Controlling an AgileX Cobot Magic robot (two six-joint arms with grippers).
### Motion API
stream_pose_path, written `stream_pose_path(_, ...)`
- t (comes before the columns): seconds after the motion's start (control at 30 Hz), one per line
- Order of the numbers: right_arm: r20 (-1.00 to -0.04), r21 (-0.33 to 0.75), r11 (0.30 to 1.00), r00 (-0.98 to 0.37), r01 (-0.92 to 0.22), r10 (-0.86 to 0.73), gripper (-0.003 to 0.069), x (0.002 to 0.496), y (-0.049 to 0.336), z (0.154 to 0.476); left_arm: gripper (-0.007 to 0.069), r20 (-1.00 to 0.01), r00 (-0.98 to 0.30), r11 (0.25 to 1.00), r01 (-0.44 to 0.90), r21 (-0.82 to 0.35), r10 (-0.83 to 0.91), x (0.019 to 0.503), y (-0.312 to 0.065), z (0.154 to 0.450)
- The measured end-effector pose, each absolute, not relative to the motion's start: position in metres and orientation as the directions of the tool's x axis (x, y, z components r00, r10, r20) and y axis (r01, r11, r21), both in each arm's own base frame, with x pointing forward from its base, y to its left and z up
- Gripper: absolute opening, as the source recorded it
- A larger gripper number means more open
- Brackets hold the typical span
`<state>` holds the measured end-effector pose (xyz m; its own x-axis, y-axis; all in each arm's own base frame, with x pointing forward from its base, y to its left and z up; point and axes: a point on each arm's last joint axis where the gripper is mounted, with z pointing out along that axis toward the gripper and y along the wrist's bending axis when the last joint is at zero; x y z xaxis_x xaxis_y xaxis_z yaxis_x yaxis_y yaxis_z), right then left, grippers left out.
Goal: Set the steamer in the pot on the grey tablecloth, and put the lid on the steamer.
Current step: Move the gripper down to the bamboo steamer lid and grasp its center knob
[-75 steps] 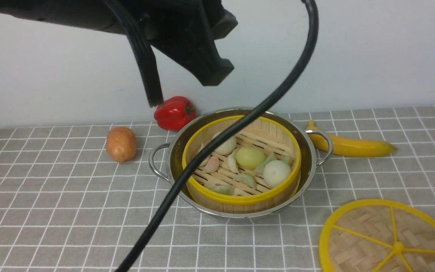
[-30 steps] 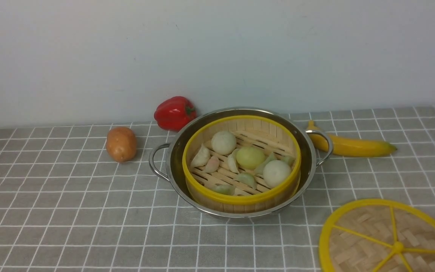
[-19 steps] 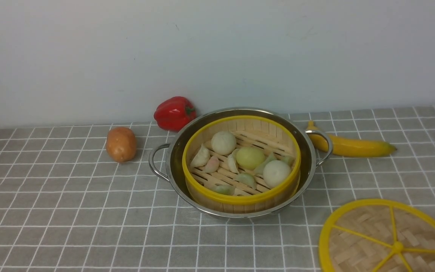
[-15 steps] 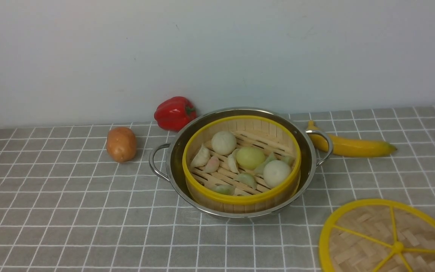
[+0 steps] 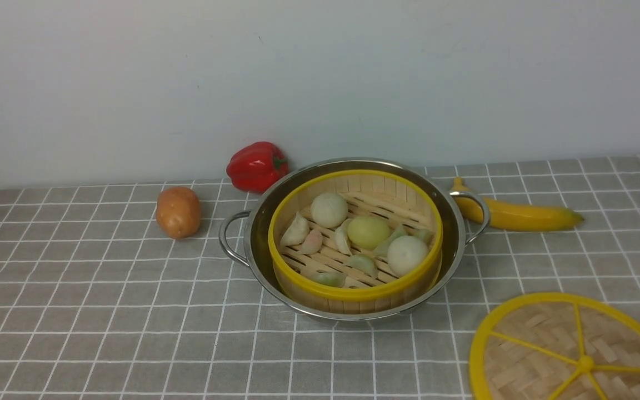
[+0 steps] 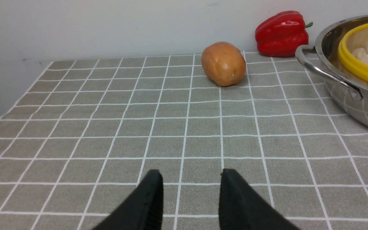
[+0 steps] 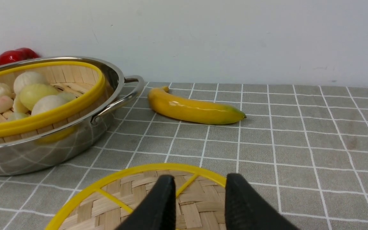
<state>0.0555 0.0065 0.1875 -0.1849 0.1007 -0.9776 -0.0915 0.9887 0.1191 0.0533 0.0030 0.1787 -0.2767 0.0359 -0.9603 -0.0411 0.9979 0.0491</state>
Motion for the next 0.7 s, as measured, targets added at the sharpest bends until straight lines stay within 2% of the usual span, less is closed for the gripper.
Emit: stream_pose_path(0.7, -0.978, 0.119, 0.989, -0.183, -0.092, 0.101, 0.0242, 0.0555, 0.0065, 0.1877, 0.0242, -0.963, -0.267, 0.998, -0.042, 0.05, 0.037, 0.0536, 0.0031, 0.1796)
